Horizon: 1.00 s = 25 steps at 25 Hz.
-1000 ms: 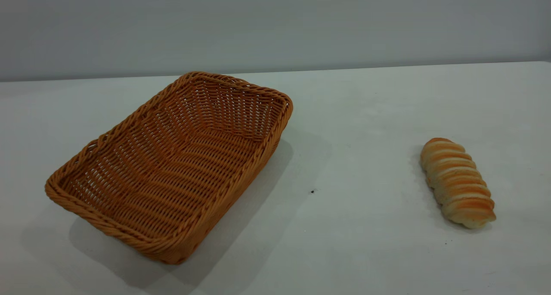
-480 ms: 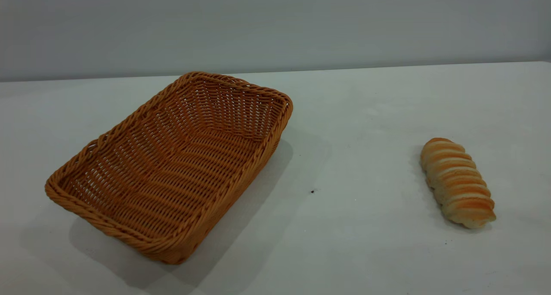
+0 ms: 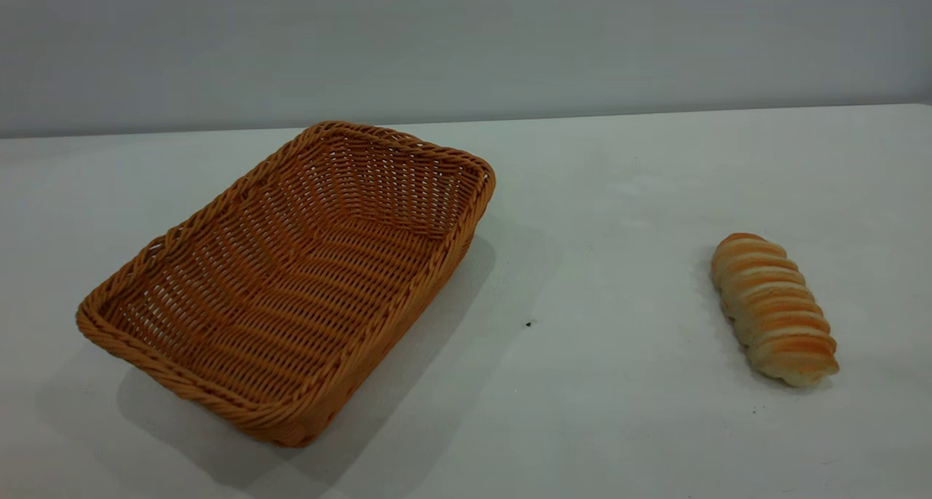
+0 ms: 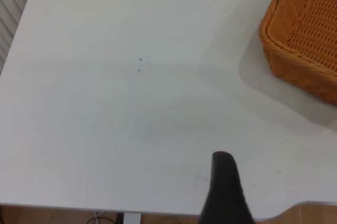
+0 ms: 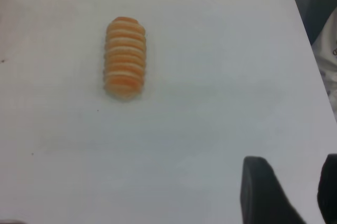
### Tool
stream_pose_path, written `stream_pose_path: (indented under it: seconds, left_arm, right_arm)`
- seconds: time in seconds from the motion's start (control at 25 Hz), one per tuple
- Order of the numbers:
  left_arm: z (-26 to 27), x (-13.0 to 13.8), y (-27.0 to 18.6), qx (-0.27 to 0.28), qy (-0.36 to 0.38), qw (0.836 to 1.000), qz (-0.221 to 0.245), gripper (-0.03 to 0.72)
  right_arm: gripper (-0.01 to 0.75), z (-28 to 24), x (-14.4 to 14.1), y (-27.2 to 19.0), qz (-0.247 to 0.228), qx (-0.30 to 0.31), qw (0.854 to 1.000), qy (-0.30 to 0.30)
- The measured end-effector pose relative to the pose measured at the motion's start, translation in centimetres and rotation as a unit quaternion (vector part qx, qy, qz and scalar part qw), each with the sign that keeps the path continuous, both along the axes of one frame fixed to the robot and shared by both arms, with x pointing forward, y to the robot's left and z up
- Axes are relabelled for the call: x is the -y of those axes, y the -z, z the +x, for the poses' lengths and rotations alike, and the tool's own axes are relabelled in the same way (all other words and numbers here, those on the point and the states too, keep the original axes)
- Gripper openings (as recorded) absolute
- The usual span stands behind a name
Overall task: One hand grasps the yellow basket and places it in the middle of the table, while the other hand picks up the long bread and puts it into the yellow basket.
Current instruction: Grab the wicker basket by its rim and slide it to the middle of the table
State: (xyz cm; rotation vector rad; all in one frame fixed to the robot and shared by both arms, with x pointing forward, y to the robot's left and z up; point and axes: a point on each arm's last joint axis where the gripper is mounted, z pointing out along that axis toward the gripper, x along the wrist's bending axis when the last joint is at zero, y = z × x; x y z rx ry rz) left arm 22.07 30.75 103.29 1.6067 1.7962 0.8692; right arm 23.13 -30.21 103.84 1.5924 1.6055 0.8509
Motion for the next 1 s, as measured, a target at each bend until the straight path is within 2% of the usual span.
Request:
stream_pose_path:
  seconds: [0.12, 0.4, 0.52, 0.72, 1.0]
  left_arm:
    - [0.01, -0.02, 0.0, 0.0, 0.007, 1.0, 0.0, 0.594]
    - [0.13, -0.25, 0.0, 0.0, 0.072, 0.997, 0.0, 0.594]
    - [0.18, -0.34, 0.0, 0.0, 0.097, 0.995, 0.002, 0.594]
    - [0.2, -0.37, 0.0, 0.0, 0.107, 0.994, 0.002, 0.594]
    - [0.2, -0.37, 0.0, 0.0, 0.107, 0.994, 0.002, 0.594]
  right_arm:
    - [0.302, 0.0, 0.0, 0.0, 0.0, 0.0, 1.0, 0.0]
    - [0.302, 0.0, 0.0, 0.0, 0.0, 0.0, 1.0, -0.001]
    - [0.302, 0.01, 0.03, 0.0, 0.0, 0.0, 1.0, -0.021]
    - [0.302, 0.03, 0.07, 0.0, 0.0, 0.0, 0.999, -0.051]
    - [0.302, 0.02, 0.03, 0.0, 0.003, 0.0, 0.998, -0.061]
